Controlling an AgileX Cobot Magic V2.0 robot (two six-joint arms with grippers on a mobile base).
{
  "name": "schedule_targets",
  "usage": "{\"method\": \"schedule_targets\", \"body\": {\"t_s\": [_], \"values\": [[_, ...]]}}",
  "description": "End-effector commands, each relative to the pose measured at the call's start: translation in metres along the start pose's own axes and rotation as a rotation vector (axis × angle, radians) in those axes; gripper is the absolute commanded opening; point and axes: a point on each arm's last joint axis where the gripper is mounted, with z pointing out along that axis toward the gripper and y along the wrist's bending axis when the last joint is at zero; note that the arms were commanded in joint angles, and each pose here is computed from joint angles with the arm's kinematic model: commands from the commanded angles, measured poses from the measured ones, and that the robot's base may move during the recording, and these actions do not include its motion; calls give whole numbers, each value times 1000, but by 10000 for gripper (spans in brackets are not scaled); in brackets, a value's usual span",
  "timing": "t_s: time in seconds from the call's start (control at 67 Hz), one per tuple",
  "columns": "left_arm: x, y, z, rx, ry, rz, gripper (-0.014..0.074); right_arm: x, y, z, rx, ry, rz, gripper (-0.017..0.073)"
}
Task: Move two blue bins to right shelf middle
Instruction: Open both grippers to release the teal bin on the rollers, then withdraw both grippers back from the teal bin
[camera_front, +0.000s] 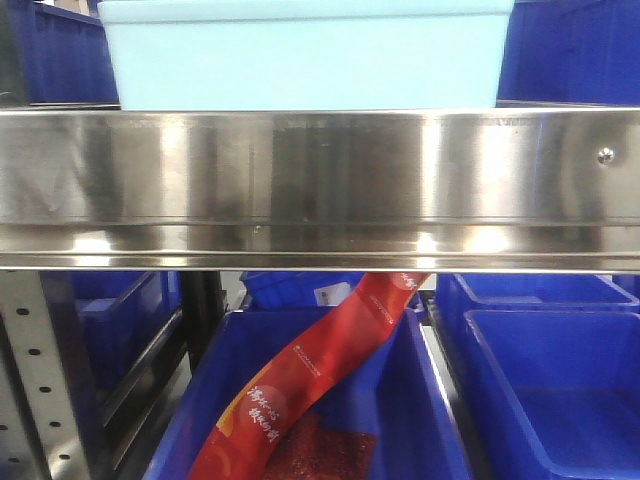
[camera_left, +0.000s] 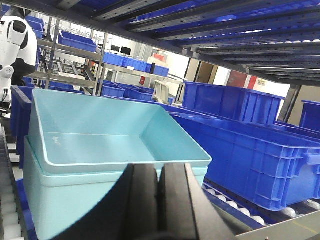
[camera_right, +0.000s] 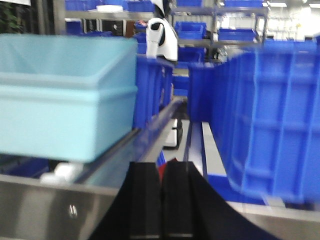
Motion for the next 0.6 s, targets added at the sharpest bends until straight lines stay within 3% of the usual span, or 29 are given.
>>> {"method": "schedule_targets", "body": {"t_s": [0.0, 0.09, 0.582], "values": [[-2, -1, -1, 14, -19, 3, -111, 11, -1, -5, 20, -42, 11, -167], [-2, -1, -1, 14, -19, 3, -111, 24, -2, -9, 28, -43, 13, -167], [-2, -1, -1, 14, -19, 3, -111, 29, -6, -14, 90, -15, 8, -167]]}}
